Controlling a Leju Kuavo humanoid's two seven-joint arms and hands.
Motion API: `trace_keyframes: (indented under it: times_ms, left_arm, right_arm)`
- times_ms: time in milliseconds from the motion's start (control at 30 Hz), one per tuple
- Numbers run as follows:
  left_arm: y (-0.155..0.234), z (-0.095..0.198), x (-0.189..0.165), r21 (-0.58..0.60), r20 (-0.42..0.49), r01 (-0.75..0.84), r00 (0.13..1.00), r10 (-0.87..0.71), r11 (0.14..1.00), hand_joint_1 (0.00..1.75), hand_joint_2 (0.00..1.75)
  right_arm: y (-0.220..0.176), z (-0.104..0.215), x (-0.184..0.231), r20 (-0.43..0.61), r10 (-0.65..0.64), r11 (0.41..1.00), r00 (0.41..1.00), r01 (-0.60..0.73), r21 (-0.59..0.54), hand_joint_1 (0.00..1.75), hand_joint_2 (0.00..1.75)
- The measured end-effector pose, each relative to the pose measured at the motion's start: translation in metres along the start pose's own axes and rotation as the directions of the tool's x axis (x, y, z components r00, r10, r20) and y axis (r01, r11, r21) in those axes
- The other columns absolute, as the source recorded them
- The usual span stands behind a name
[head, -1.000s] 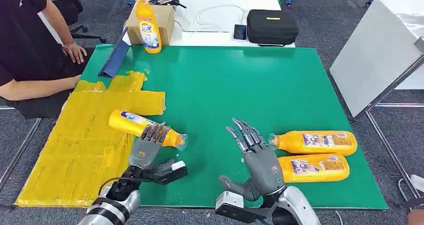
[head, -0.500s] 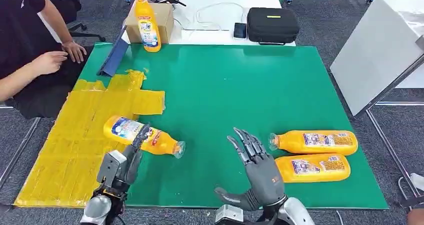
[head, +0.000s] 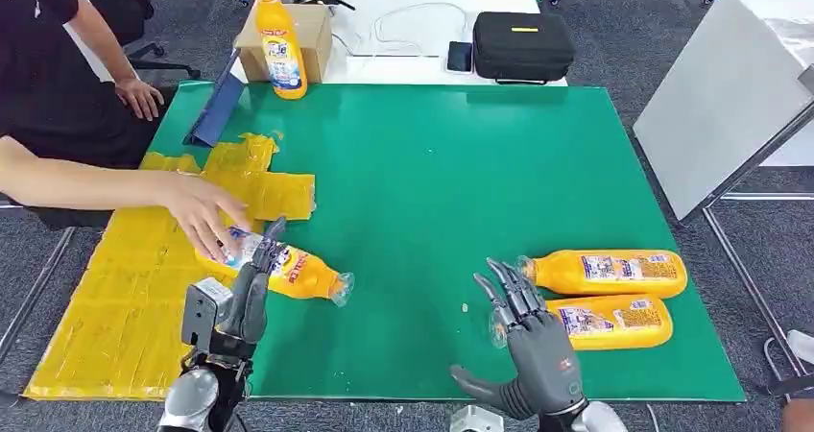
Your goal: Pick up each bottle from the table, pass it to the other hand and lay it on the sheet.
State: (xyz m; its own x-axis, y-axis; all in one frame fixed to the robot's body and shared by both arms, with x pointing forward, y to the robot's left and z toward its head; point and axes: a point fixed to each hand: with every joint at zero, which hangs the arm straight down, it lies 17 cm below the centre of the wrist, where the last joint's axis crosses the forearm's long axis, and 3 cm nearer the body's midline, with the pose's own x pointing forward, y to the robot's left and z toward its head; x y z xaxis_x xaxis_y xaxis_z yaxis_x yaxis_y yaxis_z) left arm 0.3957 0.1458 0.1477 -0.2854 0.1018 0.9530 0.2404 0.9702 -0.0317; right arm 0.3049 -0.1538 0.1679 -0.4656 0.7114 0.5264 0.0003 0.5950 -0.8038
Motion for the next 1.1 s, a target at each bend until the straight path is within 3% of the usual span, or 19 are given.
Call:
trace_keyframes:
  times_ms: [300, 533, 667, 900, 1100]
  left_arm:
    - [-0.002, 0.009, 0.025, 0.009, 0.048, -0.159, 0.986, 0.158, 0.987, 0.00, 0.00]
    - [-0.003, 0.018, 0.049, 0.002, 0.106, -0.203, 0.974, 0.202, 0.979, 0.00, 0.00]
    - [-0.007, 0.019, 0.058, -0.025, 0.127, -0.250, 0.959, 0.251, 0.968, 0.00, 0.00]
    - [-0.030, 0.021, 0.064, -0.087, 0.126, -0.280, 0.949, 0.290, 0.956, 0.00, 0.00]
    - [-0.037, 0.023, 0.066, -0.112, 0.124, -0.298, 0.942, 0.311, 0.948, 0.00, 0.00]
  right_arm:
    - [-0.012, 0.062, -0.038, -0.171, 0.106, 0.990, 0.980, -0.089, 0.106, 0.00, 1.75]
    - [-0.027, 0.105, -0.079, -0.291, 0.079, 0.977, 0.954, -0.015, 0.215, 0.00, 1.75]
    - [-0.049, 0.106, -0.109, -0.275, 0.098, 0.965, 0.957, -0.024, 0.260, 0.00, 1.75]
    - [-0.110, 0.108, -0.202, -0.403, 0.250, 0.960, 0.880, -0.171, 0.222, 0.00, 1.75]
    - [-0.134, 0.110, -0.244, -0.485, 0.293, 0.954, 0.824, -0.223, 0.198, 0.00, 1.75]
